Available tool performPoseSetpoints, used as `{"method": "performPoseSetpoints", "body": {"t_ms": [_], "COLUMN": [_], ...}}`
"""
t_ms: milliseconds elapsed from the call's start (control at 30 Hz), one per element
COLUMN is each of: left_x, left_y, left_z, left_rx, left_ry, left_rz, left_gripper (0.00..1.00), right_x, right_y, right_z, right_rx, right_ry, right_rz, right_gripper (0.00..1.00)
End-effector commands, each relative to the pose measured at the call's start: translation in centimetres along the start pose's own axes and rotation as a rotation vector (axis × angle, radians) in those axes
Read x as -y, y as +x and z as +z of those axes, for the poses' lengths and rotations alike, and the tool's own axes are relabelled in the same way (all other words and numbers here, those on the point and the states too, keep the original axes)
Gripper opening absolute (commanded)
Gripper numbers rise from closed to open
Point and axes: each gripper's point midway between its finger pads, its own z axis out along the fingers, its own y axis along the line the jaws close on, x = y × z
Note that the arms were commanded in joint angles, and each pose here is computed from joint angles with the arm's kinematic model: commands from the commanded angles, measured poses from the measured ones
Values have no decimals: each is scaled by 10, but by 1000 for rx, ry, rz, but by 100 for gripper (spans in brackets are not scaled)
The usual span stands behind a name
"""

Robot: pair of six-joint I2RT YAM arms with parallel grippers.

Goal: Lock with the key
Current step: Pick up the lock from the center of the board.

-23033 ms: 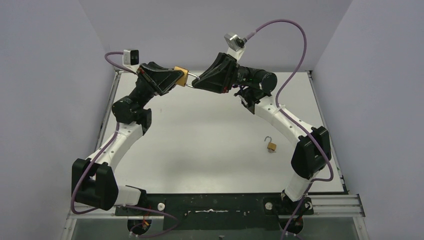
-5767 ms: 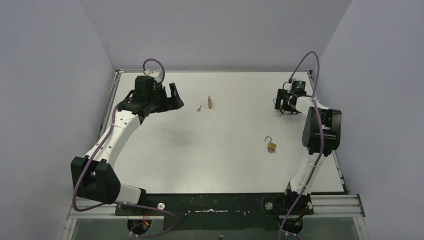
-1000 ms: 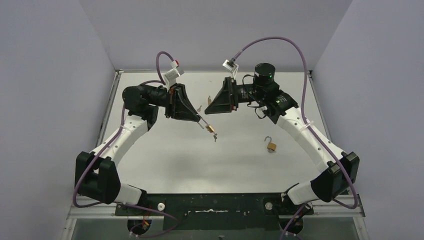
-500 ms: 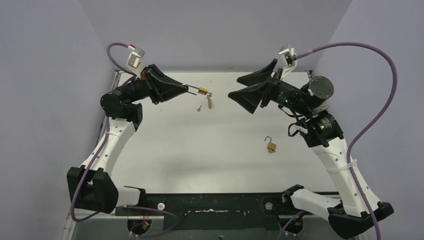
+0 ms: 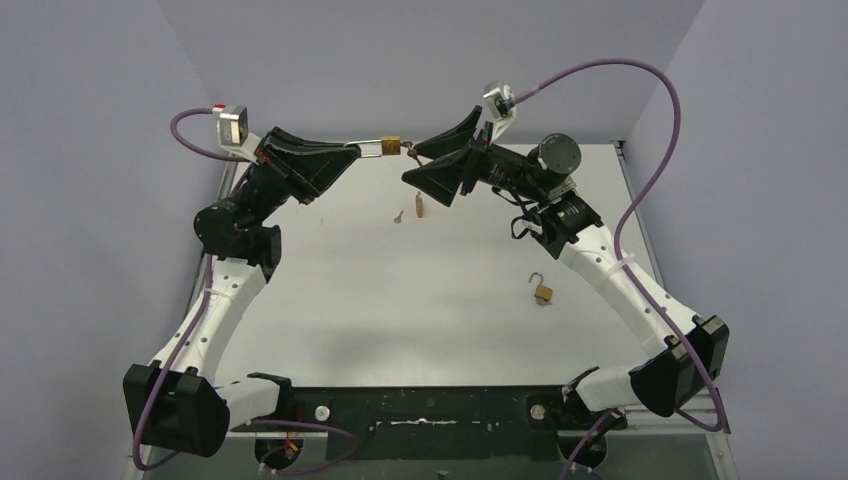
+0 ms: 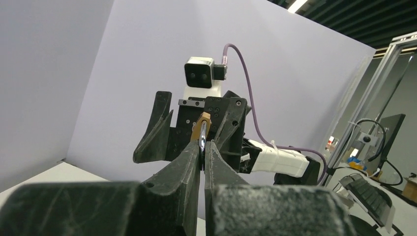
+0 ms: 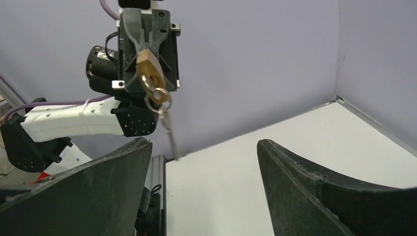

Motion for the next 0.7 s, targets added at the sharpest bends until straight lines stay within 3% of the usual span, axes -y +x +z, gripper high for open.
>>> {"method": "performPoseSetpoints", "body": {"t_ms": [0,500,667], "left_x": [13,13,16], "left_y": [-15,-8,-7], "left_z": [2,0,-1], "left_rx": [77,44,38], "left_ry": [5,-8,-7], "left_rz": [61,64,68], "left_gripper": [0,0,0], "right_x": [-53,-55,-59], "right_y": [-54,-53,-54], "right_z": [2,24,33], "right_rx": [156,163,167], "right_ry": [-181,-215,-239], "right_rz": [-159,-153,-150], "right_gripper": [79,62,52]}}
